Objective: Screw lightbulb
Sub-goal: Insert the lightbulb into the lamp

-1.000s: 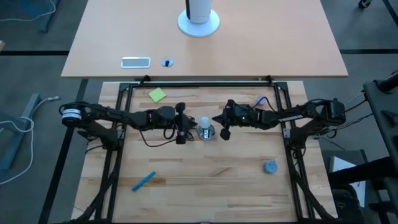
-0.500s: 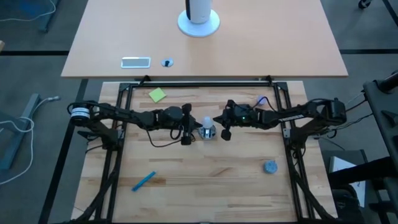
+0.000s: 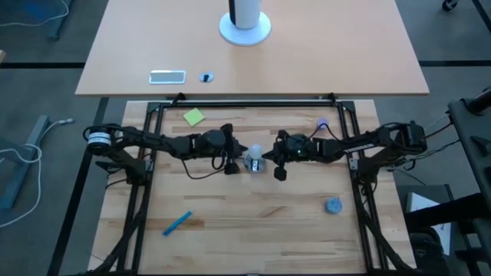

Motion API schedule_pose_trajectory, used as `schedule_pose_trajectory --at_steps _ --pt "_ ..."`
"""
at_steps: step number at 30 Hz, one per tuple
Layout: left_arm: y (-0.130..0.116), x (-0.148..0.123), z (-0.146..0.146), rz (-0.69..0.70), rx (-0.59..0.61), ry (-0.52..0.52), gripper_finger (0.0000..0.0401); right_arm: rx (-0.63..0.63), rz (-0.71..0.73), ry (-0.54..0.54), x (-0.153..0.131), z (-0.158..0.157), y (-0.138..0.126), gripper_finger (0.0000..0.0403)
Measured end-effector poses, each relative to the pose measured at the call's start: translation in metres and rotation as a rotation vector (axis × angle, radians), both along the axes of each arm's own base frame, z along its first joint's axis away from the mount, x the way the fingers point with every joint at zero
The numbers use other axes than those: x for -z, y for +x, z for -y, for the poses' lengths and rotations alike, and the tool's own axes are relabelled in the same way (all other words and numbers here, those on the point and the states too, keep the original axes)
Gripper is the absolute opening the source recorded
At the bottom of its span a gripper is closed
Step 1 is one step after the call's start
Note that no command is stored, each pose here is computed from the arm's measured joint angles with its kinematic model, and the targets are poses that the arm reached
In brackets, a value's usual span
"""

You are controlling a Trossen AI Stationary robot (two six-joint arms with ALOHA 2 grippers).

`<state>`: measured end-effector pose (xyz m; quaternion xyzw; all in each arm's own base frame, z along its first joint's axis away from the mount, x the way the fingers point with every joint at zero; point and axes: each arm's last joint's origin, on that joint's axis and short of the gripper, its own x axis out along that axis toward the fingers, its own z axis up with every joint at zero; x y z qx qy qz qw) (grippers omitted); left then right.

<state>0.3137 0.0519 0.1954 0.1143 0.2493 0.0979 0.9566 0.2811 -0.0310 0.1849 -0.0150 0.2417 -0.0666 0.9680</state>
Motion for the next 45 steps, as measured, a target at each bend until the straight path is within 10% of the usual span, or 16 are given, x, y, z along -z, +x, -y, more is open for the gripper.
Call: schedule_pose_trajectory --at_steps 8,19,36,42,45 --pt "-0.017 -0.006 0.002 -0.142 -0.036 -0.026 0.0 0.067 -0.062 -0.011 0.005 0.002 -0.003 0.0" --pt "-0.012 -0.022 0.005 0.012 0.105 -0.056 0.0 0.123 -0.037 -0.061 -0.001 0.005 0.0 0.0" --pt "-0.011 -0.006 -0.003 -0.082 -0.114 0.05 0.0 0.11 -0.077 -0.016 0.0 0.001 0.0 0.0" --pt "-0.013 -0.017 0.01 0.003 0.238 -0.123 0.0 0.159 -0.096 -0.037 0.001 0.003 -0.002 0.0" --pt "-0.01 -0.015 0.007 0.025 0.196 -0.094 0.0 0.157 -0.079 -0.041 -0.004 0.003 0.001 0.0"
